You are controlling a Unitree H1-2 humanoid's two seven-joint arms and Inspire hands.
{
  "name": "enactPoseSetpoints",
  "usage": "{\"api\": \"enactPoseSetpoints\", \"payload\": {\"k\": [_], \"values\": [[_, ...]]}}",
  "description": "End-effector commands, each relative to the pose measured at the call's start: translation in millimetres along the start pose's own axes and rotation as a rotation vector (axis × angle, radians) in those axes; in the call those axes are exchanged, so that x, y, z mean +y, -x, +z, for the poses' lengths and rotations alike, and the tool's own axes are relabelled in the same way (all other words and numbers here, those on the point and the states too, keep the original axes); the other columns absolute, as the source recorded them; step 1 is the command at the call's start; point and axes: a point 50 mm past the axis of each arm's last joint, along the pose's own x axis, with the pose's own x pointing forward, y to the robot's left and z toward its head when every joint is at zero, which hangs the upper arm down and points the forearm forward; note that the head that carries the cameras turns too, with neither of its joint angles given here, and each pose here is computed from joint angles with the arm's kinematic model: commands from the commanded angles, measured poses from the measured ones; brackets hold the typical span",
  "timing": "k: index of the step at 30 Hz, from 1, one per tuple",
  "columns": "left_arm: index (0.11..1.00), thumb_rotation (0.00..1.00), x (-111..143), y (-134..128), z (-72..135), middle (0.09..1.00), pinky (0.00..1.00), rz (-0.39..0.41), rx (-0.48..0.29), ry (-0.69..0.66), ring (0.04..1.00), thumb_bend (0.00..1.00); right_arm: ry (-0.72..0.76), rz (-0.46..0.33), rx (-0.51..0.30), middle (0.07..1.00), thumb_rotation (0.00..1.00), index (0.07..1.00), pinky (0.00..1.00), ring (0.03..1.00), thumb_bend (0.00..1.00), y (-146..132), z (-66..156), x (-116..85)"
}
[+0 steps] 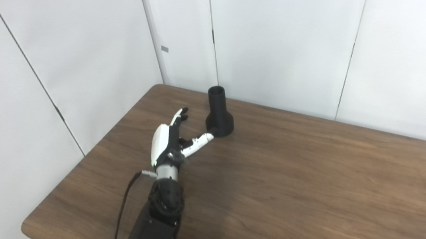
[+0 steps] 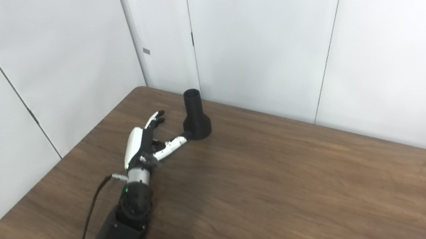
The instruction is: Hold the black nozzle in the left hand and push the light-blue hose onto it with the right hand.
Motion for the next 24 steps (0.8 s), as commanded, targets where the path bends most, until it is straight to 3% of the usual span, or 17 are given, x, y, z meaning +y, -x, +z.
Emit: {"api": "enactPoseSetpoints", "payload": {"k": [1, 7, 24], "values": [[0.908, 0.63, 1.0, -6.9, 6.6, 0.871, 1.00, 0.036, -0.062, 0.044, 0.917, 1.00, 0.036, -0.020, 0.004, 0.586, 0.53, 0.558, 0.41, 0.544, 0.41, -0.2, 1.6, -7.6], [0.895, 0.62, 2.6, -8.8, 5.7, 0.858, 1.00, 0.084, -0.121, 0.082, 0.927, 1.00, 0.032, -0.020, 0.008, 0.584, 0.54, 0.557, 0.40, 0.539, 0.44, -0.3, 1.5, -7.2], [0.867, 0.57, 3.4, -9.6, 4.3, 0.842, 1.00, 0.065, -0.130, 0.074, 0.904, 1.00, 0.044, -0.014, 0.004, 0.595, 0.56, 0.566, 0.40, 0.551, 0.44, -1.0, 1.1, -6.6]]}}
